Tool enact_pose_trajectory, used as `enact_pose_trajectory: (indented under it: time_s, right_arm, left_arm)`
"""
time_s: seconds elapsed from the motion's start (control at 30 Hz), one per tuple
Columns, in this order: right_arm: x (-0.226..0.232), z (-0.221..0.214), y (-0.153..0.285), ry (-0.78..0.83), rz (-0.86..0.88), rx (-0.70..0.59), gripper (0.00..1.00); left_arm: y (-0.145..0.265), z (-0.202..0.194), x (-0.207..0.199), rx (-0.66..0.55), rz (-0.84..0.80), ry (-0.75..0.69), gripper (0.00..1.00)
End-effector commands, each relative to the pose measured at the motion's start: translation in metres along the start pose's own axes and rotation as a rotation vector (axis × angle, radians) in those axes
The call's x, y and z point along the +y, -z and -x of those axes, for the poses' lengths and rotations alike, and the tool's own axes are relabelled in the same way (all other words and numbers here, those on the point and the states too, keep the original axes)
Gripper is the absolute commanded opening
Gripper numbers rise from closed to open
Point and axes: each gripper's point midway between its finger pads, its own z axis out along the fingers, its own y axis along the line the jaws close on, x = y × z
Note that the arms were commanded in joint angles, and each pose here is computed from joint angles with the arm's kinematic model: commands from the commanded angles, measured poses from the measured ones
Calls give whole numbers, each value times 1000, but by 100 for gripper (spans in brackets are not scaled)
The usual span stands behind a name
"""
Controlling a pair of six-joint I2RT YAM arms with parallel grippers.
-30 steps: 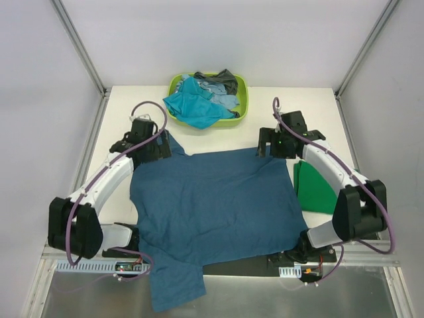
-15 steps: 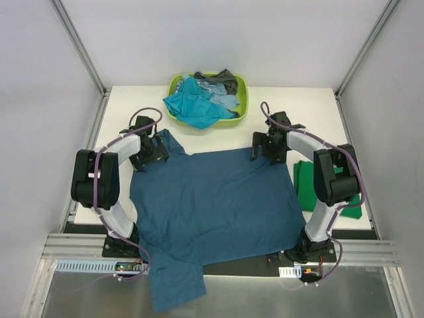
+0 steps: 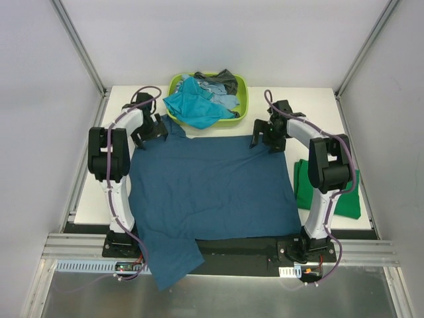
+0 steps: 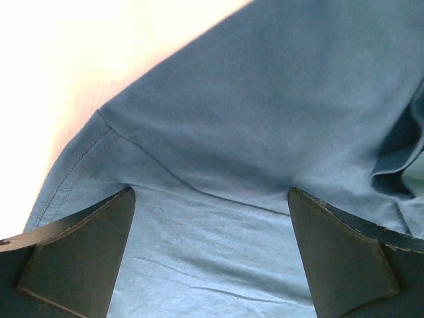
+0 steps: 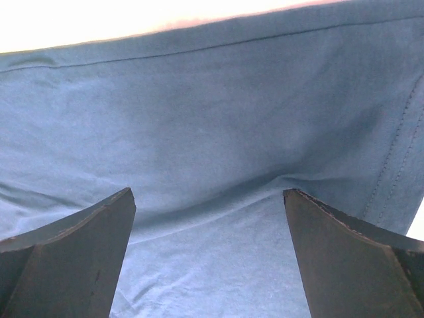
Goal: Fold and stack the t-shirts
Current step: Flatten out the tshirt
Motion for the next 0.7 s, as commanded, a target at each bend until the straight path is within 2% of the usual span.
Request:
enact_pose_trajectory:
  time_s: [0.0, 0.23, 0.47, 0.67]
  right_arm:
    - [1, 16, -5, 13, 7, -5, 96]
    - [-1, 40, -15, -13, 5, -24, 96]
    - [1, 67, -4, 37, -6, -96, 97]
    - [12, 61, 38, 94, 16, -167, 97]
  left_arm:
    - [-14, 25, -2, 18, -21, -25, 99]
    - [-18, 67, -15, -9, -75, -14, 99]
    - [6, 115, -31, -140, -115, -94, 99]
    - [59, 97, -24, -163, -135, -72, 99]
